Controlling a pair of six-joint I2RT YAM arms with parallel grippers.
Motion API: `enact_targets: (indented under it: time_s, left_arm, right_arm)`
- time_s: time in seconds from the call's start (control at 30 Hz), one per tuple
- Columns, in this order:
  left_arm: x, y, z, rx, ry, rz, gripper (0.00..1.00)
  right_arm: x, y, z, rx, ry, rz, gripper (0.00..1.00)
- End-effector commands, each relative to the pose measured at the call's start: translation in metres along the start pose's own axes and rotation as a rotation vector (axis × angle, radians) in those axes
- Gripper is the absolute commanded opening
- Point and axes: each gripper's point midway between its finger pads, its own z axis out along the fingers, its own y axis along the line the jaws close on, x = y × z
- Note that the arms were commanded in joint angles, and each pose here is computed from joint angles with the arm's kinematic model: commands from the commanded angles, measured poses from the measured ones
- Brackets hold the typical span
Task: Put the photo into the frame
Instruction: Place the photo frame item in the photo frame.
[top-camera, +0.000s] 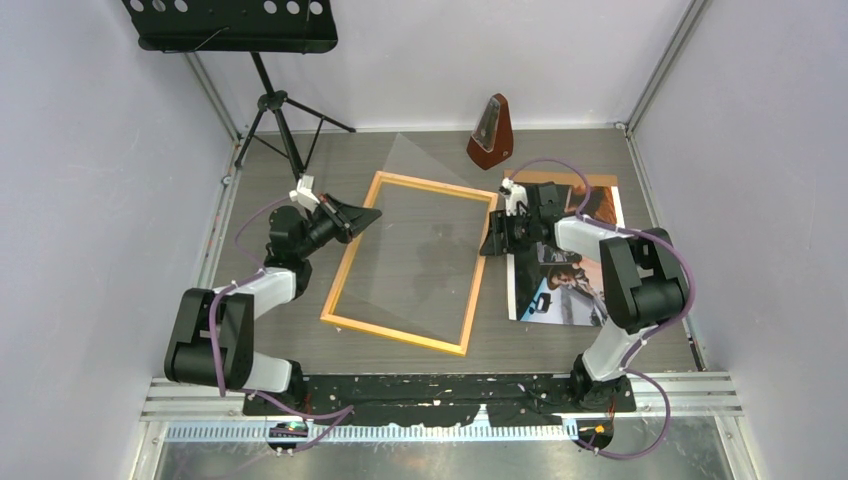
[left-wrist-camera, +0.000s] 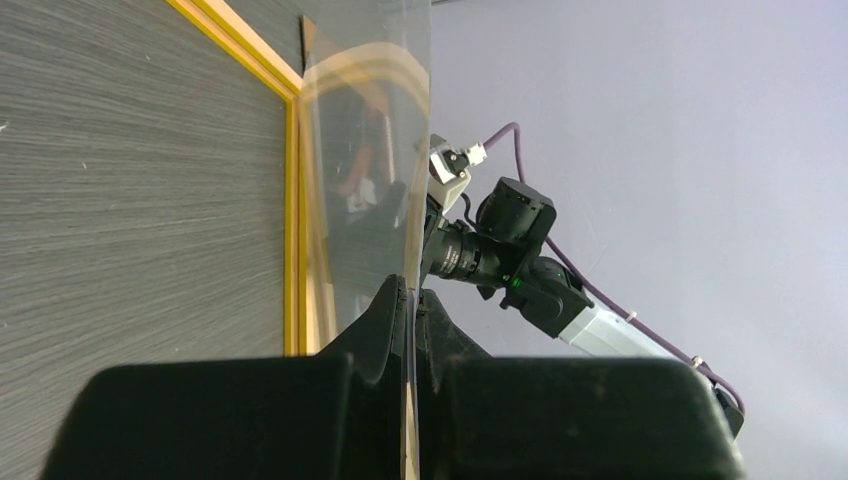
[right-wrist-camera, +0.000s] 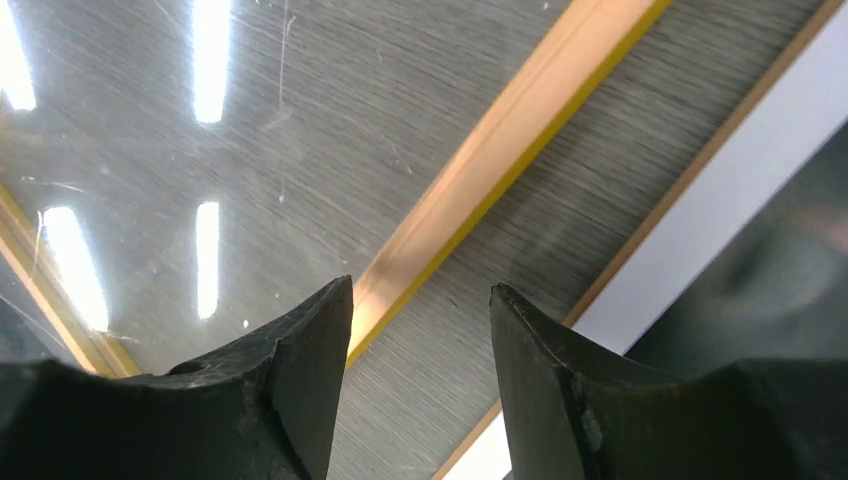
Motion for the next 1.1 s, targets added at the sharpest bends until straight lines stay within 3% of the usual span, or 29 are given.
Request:
enact_targets:
  time_s: [0.0,1.07]
  left_arm:
    - [0.000,-0.003,0.003,0.018,0.011,0.037,0.00]
    - [0.000,-0.002,0.003,0.016,0.014,0.043,0.00]
  right_arm:
    - [-0.026,0.015,0.008,-0.039,-0.047,-0.037,0.58]
    - [-0.013,0.018,0.000,-0.029,-0.051,-0.093,0.41]
